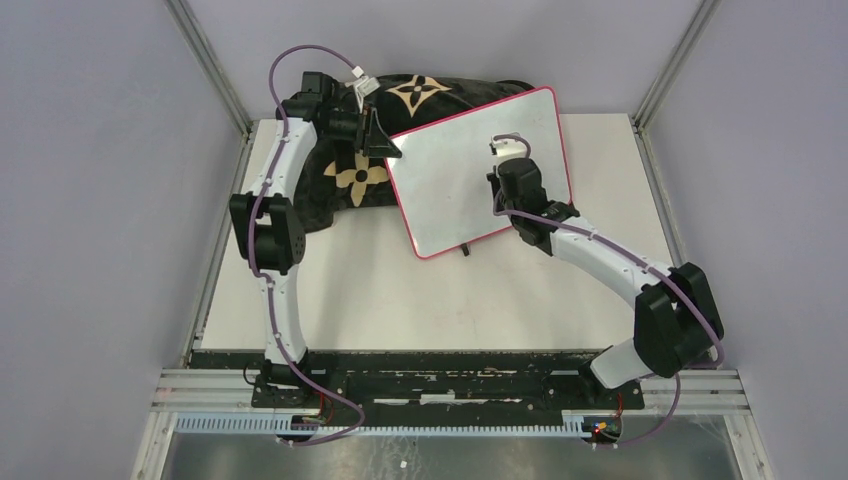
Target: Erase the whiteboard
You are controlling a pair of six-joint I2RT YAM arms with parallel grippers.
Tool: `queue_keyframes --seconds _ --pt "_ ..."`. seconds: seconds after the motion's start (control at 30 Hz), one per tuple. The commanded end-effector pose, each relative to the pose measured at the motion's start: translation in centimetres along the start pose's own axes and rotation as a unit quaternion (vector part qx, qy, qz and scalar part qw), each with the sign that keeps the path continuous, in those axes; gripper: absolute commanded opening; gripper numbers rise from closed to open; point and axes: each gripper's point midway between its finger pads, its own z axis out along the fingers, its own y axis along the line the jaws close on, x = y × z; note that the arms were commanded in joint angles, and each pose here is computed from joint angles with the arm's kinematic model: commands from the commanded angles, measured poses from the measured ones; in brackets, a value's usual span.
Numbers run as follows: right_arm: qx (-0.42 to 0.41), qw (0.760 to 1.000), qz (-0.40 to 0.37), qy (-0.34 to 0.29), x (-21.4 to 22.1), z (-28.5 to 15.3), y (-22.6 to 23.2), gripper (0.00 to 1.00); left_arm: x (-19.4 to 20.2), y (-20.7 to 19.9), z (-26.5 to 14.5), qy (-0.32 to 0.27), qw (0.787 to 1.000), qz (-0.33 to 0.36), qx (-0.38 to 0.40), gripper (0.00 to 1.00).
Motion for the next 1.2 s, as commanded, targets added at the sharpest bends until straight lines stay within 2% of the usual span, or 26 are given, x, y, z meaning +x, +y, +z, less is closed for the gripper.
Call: queue_keyframes --seconds 0.0,0.13,0.17,0.27,0.33,0.47,0.57,0.63,0.87,1.07,1.17 --pt "-0.008 1.000 0.019 -0.021 -1.1 -1.4 -0.2 0.01 -3.4 -2.9 -0.8 -0.016 0.999 0.050 -0.004 0.55" --pt "-0.007 0.999 0.021 -0.027 -1.4 -2.5 -0.7 0.01 -4.9 -3.4 -1.7 -0.025 0.997 0.062 -0.028 0.68" --pt "-0.007 0.999 0.021 -0.028 -1.5 -2.8 -0.8 0.01 -5.3 -3.5 -2.0 -0.028 0.997 0.063 -0.038 0.78" --pt "-0.007 0.999 0.025 -0.030 -1.7 -3.8 -1.2 0.01 -6.7 -4.0 -3.5 -0.044 0.994 0.071 -0.064 0.84" --pt "-0.007 0.999 0.029 -0.028 -1.7 -4.6 -1.5 0.01 -7.6 -4.0 -4.8 -0.059 0.991 0.075 -0.098 0.95" --pt "-0.006 0.999 0.038 -0.004 -1.3 -6.5 -2.1 0.01 -8.8 -3.8 -8.2 -0.090 0.973 0.087 -0.195 0.99" --pt "-0.001 0.998 0.049 0.029 -0.4 -8.5 -2.9 0.01 -8.0 -3.8 -10.9 -0.097 0.956 0.078 -0.266 0.99" --pt "0.000 0.997 0.052 0.061 0.4 -9.9 -3.2 0.01 -6.8 -4.1 -12.7 -0.096 0.943 0.069 -0.311 0.99" --pt "-0.011 0.981 0.055 0.185 6.4 -13.9 -3.6 0.03 3.2 -3.7 -15.4 -0.034 0.909 0.020 -0.414 0.99" --pt "-0.033 0.966 0.073 0.244 12.1 -15.6 -2.9 0.06 12.2 -3.8 -15.0 0.014 0.899 -0.008 -0.439 0.99" --pt "-0.041 0.962 0.083 0.258 13.9 -15.9 -2.5 0.10 15.1 -4.3 -14.8 0.018 0.895 -0.009 -0.446 0.99"
